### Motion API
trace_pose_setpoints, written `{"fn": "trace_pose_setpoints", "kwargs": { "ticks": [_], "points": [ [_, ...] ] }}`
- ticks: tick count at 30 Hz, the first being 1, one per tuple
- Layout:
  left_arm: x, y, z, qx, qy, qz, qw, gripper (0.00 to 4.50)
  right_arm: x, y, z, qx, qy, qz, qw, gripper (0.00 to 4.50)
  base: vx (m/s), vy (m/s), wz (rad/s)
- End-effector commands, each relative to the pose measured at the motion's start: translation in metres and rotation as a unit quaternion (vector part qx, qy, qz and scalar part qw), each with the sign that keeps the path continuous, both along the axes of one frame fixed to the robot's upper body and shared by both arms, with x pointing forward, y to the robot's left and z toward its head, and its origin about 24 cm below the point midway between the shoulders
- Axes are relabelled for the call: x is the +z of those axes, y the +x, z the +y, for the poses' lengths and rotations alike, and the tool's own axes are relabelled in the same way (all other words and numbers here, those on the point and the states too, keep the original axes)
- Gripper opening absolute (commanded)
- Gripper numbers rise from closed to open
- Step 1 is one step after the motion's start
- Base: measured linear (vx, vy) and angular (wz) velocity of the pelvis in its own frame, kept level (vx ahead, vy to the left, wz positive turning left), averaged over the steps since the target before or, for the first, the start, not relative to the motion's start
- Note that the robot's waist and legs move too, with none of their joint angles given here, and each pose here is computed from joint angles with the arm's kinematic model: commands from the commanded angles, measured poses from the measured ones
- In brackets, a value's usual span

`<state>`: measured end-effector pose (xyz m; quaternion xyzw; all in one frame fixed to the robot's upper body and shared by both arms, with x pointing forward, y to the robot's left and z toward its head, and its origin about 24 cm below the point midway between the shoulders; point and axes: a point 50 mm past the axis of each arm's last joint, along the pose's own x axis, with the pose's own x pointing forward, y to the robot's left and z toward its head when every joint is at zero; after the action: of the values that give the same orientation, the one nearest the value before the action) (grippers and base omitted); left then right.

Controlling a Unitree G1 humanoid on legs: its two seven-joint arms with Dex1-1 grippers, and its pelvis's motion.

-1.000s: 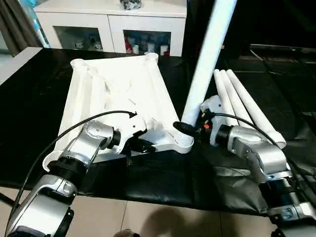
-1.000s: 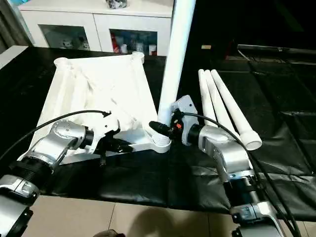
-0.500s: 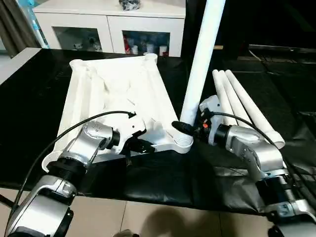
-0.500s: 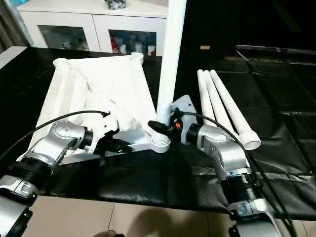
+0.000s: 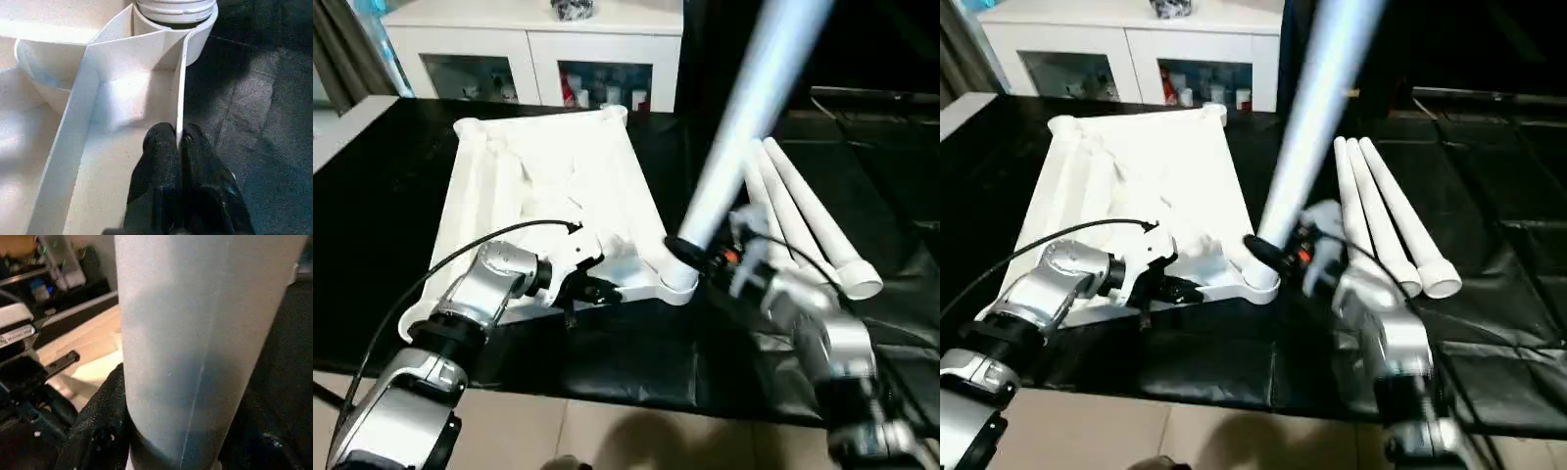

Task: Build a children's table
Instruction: Insert table leg to table base

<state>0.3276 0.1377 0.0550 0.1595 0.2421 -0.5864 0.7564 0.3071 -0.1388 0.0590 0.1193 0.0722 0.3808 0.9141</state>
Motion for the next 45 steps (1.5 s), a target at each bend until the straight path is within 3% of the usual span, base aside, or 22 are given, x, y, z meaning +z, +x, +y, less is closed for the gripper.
{"fn": "trace_pose_setpoints", "kwargs": {
  "ticks": [1, 7, 11, 13, 17, 24, 29, 34, 40, 45],
  "points": [
    [0.018, 0.009, 0.002, 0.021, -0.039, -0.027, 0.999, 0.0, -0.023, -0.009, -0.003, -0.006, -0.012, 0.051, 0.999, 1.91, 0.0, 0.0, 0.0],
    [0.017, 0.01, 0.002, 0.026, -0.038, -0.025, 0.999, 0.0, -0.031, -0.023, -0.008, -0.017, -0.022, 0.038, 0.999, 1.91, 0.0, 0.0, 0.0],
    [0.018, 0.011, 0.002, 0.027, -0.036, -0.026, 0.999, 0.0, -0.034, -0.029, -0.009, 0.011, -0.083, 0.03, 0.996, 1.91, 0.0, 0.0, 0.0],
    [0.018, 0.012, 0.003, 0.033, -0.031, -0.032, 0.998, 0.0, -0.037, -0.031, -0.006, 0.054, -0.14, 0.022, 0.988, 1.91, 0.0, 0.0, 0.0],
    [0.017, 0.012, 0.005, 0.034, -0.026, -0.035, 0.998, 0.0, -0.036, -0.026, 0.0, 0.082, -0.159, 0.018, 0.984, 1.91, 0.0, 0.0, 0.0],
    [0.015, 0.01, 0.007, 0.029, -0.012, -0.041, 0.999, 0.0, -0.032, -0.014, 0.013, 0.142, -0.172, 0.02, 0.975, 1.9, 0.0, 0.0, 0.0],
    [0.017, 0.009, 0.004, -0.013, 0.01, -0.05, 0.999, 0.0, -0.03, -0.009, 0.019, 0.184, -0.152, 0.027, 0.971, 1.9, 0.0, 0.0, 0.0],
    [0.021, 0.008, 0.0, -0.05, 0.026, -0.052, 0.997, 0.0, -0.032, -0.01, 0.02, 0.223, -0.151, 0.036, 0.962, 1.9, 0.0, 0.0, 0.0],
    [0.021, 0.008, -0.002, -0.097, 0.058, -0.05, 0.992, 0.0, -0.031, -0.015, 0.017, 0.297, -0.159, 0.043, 0.94, 1.9, 0.0, 0.0, 0.0],
    [0.023, 0.011, -0.003, -0.095, 0.062, -0.051, 0.992, 0.0, -0.027, -0.014, 0.017, 0.311, -0.16, 0.036, 0.936, 1.9, 0.0, 0.0, 0.0]
  ]
}}
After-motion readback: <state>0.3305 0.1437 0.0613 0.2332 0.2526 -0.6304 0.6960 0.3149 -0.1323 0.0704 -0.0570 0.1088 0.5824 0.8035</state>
